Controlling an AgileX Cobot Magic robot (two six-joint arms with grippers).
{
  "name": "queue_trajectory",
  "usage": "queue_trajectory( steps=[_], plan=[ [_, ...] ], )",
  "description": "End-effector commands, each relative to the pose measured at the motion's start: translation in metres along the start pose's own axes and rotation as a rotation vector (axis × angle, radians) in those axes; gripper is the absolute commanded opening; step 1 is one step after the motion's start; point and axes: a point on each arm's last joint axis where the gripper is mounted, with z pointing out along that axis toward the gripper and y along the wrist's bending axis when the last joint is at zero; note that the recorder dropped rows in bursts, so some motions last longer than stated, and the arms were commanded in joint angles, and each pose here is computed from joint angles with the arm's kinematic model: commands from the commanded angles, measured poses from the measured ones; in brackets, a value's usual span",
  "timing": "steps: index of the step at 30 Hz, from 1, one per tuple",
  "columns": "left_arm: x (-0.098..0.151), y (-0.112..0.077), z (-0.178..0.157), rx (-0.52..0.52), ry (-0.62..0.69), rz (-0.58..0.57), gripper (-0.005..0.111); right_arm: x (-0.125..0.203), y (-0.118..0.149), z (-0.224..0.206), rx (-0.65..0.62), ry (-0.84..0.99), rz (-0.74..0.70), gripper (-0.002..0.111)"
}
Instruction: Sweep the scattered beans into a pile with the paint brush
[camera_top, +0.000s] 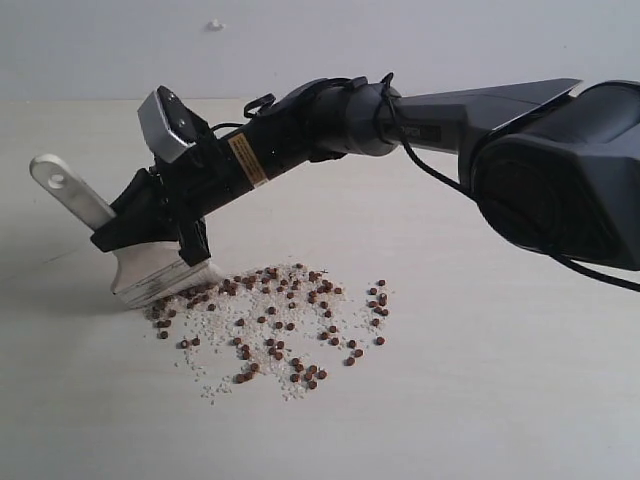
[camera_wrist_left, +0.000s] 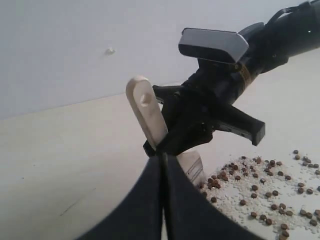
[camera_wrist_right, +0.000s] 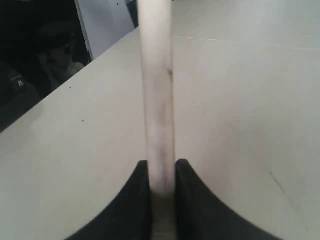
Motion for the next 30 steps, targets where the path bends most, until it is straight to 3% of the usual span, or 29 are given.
queue_trajectory(
  steps=[1,15,20,24,30],
  plan=[
    [-0.001,0.0,0.0,-0.002,-0.007,-0.001,0.0,-0.014,-0.004,-0.015,0.026,-0.001,0.134,0.0],
    [-0.001,0.0,0.0,-0.002,-0.007,-0.001,0.0,-0.09,0.005,-0.05,0.087,-0.064,0.048,0.0],
    [-0.001,0.0,0.0,-0.002,-0.007,-0.001,0.0,-0.126,0.007,-0.068,0.233,-0.072,0.153,0.0],
    [-0.001,0.0,0.0,-0.002,-0.007,-0.001,0.0,-0.158,0.002,-0.086,0.446,-0.12,0.209,0.0],
    [-0.001,0.0,0.0,-0.002,-0.007,-0.001,0.0,-0.173,-0.006,-0.102,0.647,-0.189,0.302,0.0]
  ],
)
